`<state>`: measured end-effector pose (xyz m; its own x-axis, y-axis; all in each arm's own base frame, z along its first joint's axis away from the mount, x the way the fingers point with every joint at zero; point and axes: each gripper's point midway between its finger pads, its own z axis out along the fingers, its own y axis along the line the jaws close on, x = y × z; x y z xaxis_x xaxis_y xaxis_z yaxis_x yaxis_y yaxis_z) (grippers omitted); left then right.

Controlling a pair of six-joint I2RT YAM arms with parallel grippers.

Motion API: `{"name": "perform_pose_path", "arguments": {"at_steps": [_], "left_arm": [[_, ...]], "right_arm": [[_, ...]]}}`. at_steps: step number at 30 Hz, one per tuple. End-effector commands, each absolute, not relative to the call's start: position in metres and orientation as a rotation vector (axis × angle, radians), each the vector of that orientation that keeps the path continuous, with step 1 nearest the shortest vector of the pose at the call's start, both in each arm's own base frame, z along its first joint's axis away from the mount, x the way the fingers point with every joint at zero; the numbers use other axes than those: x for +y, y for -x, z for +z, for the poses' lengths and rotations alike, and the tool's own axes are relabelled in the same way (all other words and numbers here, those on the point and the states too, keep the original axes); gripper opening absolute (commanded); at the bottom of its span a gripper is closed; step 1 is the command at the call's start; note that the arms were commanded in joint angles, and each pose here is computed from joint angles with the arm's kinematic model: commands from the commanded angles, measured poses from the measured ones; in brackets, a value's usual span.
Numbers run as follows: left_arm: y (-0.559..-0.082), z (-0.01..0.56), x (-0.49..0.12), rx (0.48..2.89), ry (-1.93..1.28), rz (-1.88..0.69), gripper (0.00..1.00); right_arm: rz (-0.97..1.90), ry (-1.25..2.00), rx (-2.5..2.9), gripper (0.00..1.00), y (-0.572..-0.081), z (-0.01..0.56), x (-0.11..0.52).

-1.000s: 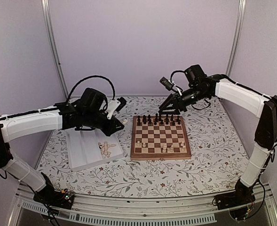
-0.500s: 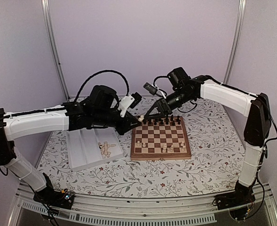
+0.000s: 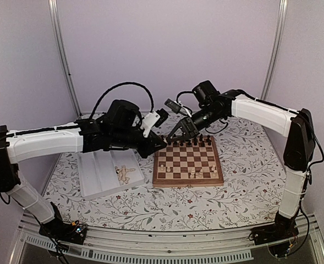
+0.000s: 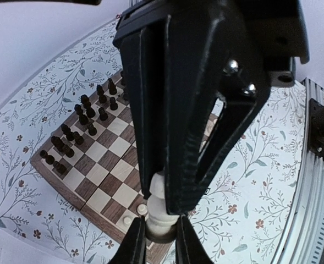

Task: Set up the chess pieces on the board
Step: Place the chess piece on the chessboard.

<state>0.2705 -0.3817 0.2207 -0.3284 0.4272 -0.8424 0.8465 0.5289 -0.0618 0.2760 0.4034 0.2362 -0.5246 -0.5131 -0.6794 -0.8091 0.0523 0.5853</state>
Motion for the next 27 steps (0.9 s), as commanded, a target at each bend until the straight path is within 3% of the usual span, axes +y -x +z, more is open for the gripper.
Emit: {"name": "perform_pose_path", "arguments": {"at_steps": [1, 4, 8, 14, 27], "left_arm": [[-0.272, 0.229, -0.387, 1.922, -1.03, -0.632, 0.16], [-0.275, 0.224, -0.382, 1.937, -1.033, -0.586, 0.3], [-0.283, 0.22, -0.364, 1.955, -1.012, -0.464, 0.37], [-0.307, 0.224, -0.336, 1.982, -0.913, -0.345, 0.41], [-0.334, 0.216, -0.302, 2.052, -0.825, -0.262, 0.41]], "right_arm": [[1.494, 1.362, 2.017, 0.05, -0.269, 0.24, 0.407], [1.383, 1.38, 2.019, 0.01, -0.273, 0.24, 0.4], [1.077, 1.443, 2.024, 0.0, -0.285, 0.225, 0.375], [0.65, 1.474, 2.078, 0.0, -0.295, 0.201, 0.309], [0.519, 1.651, 2.325, 0.0, -0.256, 0.138, 0.245]]}}
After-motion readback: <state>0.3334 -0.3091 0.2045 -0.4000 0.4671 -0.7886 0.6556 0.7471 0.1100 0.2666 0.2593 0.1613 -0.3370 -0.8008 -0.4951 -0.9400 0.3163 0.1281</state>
